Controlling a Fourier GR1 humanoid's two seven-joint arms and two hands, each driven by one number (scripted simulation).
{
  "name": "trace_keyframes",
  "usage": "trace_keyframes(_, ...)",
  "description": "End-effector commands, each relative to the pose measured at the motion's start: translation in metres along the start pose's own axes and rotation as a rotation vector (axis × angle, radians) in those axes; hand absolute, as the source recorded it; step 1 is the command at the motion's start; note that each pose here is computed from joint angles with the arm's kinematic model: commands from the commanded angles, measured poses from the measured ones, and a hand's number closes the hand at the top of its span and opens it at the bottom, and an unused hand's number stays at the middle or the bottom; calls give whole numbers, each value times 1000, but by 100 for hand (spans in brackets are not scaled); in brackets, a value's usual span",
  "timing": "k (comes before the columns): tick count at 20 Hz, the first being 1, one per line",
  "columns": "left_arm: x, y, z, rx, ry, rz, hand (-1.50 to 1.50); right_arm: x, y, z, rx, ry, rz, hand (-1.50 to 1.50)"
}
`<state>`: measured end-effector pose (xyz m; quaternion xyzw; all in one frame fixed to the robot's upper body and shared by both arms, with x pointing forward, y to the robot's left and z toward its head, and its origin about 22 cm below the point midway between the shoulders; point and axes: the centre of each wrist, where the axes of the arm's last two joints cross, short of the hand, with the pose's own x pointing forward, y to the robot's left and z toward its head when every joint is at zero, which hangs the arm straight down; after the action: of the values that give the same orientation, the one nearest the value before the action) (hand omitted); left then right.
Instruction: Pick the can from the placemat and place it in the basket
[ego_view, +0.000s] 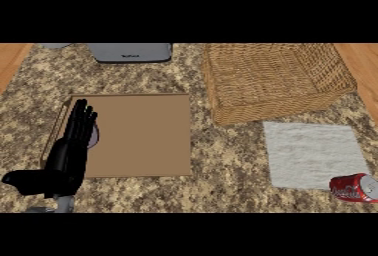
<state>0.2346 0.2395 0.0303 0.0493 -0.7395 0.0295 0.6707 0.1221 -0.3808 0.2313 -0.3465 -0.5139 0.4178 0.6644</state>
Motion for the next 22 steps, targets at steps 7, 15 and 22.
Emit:
trace_keyframes(7, 14, -2, -7, 1, -5, -10, 0, 6, 7, 12, 32, 137, 102, -150)
trace_keyframes(15, 12, -1, -12, -35, -6, 15, 0, -31, 46, -17, 63, 142, 41, -150)
trace_keyframes(22, 12, 16, -8, -7, -15, 15, 0, -44, 76, -41, 46, 101, 23, -150)
